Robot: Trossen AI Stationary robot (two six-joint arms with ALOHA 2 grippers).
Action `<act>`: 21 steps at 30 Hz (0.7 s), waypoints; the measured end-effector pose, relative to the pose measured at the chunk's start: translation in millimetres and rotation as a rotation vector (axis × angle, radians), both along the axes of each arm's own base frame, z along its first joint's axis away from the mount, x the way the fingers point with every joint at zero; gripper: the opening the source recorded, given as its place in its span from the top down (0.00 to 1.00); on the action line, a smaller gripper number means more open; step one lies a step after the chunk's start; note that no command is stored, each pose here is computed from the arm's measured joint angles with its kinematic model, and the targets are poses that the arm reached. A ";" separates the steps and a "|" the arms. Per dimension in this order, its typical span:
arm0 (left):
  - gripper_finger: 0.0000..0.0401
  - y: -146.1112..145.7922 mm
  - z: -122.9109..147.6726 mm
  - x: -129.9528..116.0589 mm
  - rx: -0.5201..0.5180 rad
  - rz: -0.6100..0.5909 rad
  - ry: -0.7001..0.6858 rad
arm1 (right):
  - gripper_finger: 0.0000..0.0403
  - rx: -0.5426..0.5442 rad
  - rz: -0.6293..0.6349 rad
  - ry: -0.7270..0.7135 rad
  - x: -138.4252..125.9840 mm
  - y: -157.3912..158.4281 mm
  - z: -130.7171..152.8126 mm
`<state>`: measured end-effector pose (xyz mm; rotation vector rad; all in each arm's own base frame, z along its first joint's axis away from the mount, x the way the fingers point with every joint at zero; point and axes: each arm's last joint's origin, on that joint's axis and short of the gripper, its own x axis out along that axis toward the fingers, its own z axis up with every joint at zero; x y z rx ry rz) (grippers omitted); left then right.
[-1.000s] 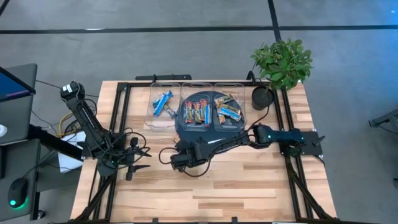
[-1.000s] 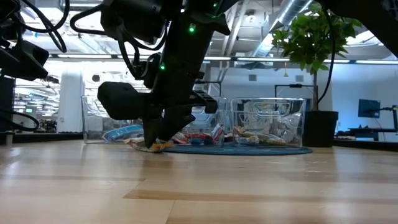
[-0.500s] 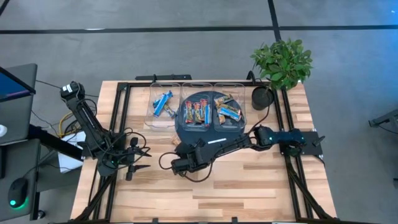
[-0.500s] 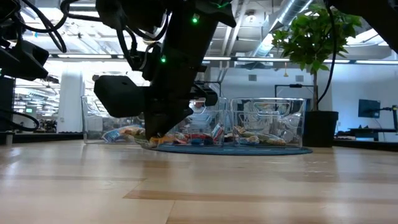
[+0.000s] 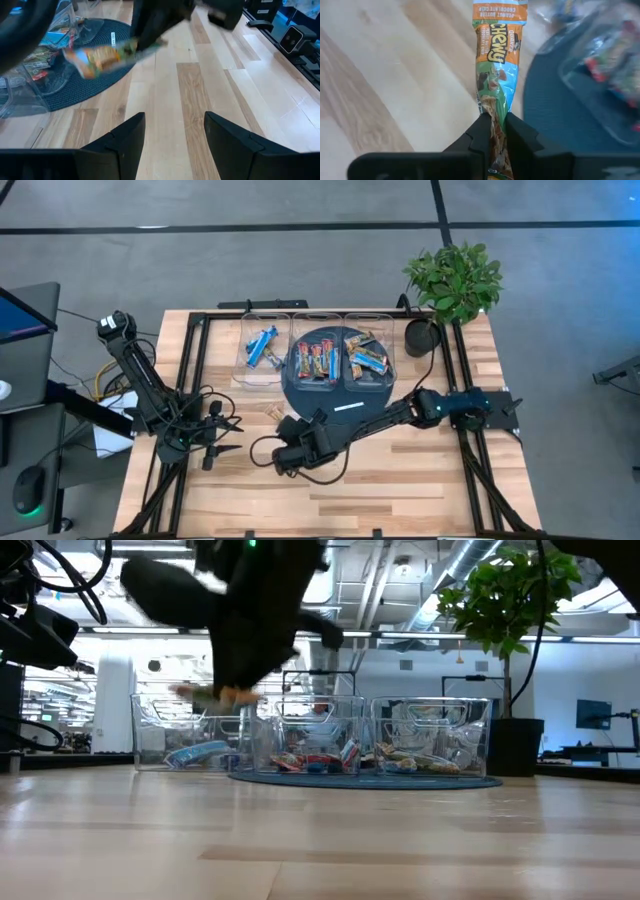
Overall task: Pick and place Granola Bars by type
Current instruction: Put the orange granola bar into the right transparent bin
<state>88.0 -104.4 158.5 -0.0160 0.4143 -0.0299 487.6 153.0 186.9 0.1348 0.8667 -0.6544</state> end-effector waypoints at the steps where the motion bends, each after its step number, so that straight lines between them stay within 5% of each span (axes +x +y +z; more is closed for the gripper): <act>1: 0.50 0.0 0.0 0.0 0.000 0.000 0.000 | 0.90 -0.010 -0.015 -0.004 -2.1 2.4 4.9; 14: 0.50 -0.1 -0.1 0.0 -0.016 0.001 0.004 | 0.93 -0.105 -0.383 0.030 -54.6 0.4 47.6; 21: 0.50 -0.2 -0.1 -0.1 -0.023 0.001 0.007 | 0.95 -0.094 -0.403 -0.033 -57.7 -5.3 64.6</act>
